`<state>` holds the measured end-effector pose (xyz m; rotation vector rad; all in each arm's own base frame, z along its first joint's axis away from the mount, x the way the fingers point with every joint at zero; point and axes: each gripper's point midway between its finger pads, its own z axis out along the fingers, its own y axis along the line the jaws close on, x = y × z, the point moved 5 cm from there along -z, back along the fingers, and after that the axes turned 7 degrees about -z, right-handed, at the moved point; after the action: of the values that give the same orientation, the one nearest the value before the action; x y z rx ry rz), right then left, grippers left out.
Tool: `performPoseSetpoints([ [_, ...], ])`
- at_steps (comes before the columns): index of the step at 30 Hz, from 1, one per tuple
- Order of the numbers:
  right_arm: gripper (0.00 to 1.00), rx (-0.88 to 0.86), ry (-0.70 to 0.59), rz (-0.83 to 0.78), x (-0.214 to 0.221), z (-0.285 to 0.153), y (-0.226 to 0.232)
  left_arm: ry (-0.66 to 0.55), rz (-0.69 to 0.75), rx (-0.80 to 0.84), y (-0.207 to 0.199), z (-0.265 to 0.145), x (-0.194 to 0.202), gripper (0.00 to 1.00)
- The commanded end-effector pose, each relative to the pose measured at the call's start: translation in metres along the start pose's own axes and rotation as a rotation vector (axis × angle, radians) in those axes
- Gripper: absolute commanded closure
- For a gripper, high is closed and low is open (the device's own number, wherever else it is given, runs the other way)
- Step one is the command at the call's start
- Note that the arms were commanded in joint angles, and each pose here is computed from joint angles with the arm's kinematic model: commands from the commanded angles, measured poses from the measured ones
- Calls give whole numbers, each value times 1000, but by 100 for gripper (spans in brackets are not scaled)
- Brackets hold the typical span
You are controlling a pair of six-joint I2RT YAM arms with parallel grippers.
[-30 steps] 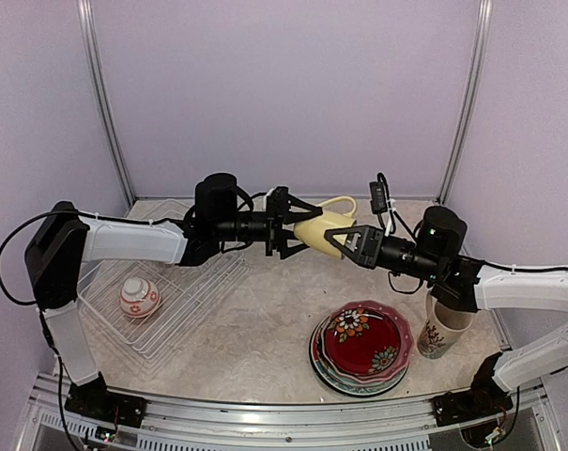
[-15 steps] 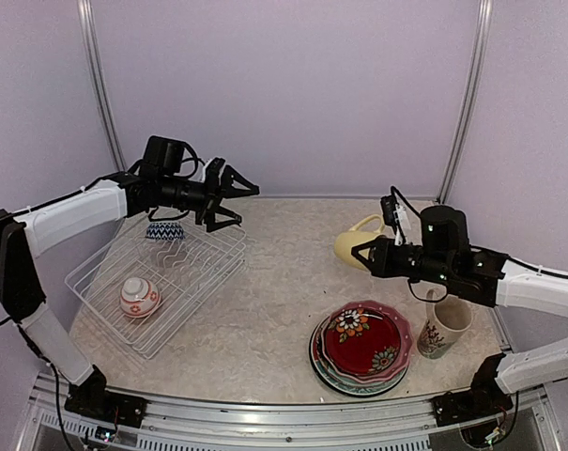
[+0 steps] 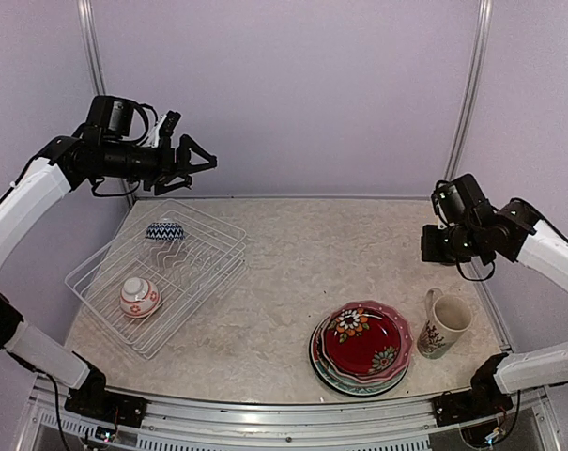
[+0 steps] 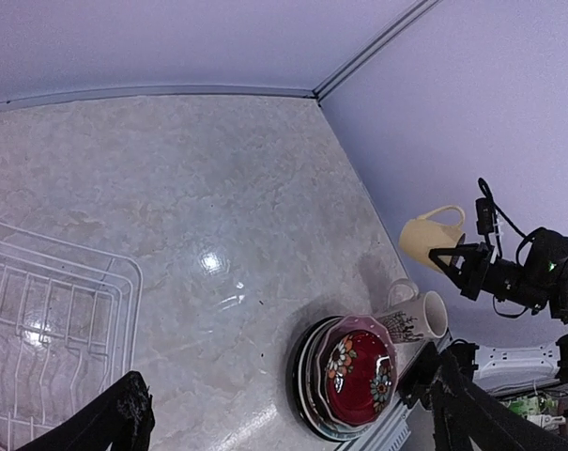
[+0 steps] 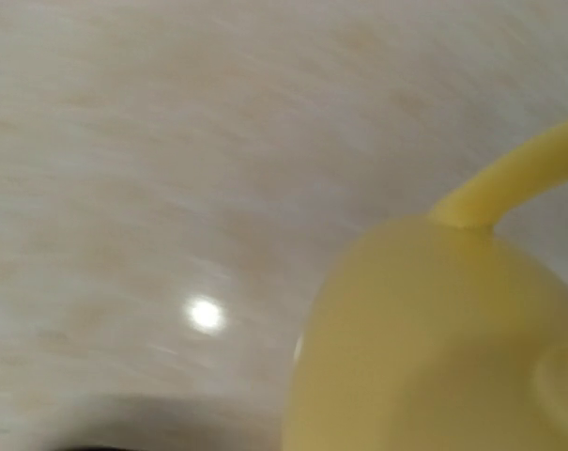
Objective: Unload the mixed dishes from the dish rack
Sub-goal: Place the cup at the corner of the board.
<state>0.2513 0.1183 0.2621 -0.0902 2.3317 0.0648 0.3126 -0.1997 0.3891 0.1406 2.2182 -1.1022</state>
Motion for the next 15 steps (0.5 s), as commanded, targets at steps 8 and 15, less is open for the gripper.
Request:
performPoseSetpoints([
  [8,100,301,251,280,57,10,-95,21,30,-80,20,-12,16,1],
  [15,100,280,354,466,92,16,-101,13,29,-65,18,-15,17,1],
])
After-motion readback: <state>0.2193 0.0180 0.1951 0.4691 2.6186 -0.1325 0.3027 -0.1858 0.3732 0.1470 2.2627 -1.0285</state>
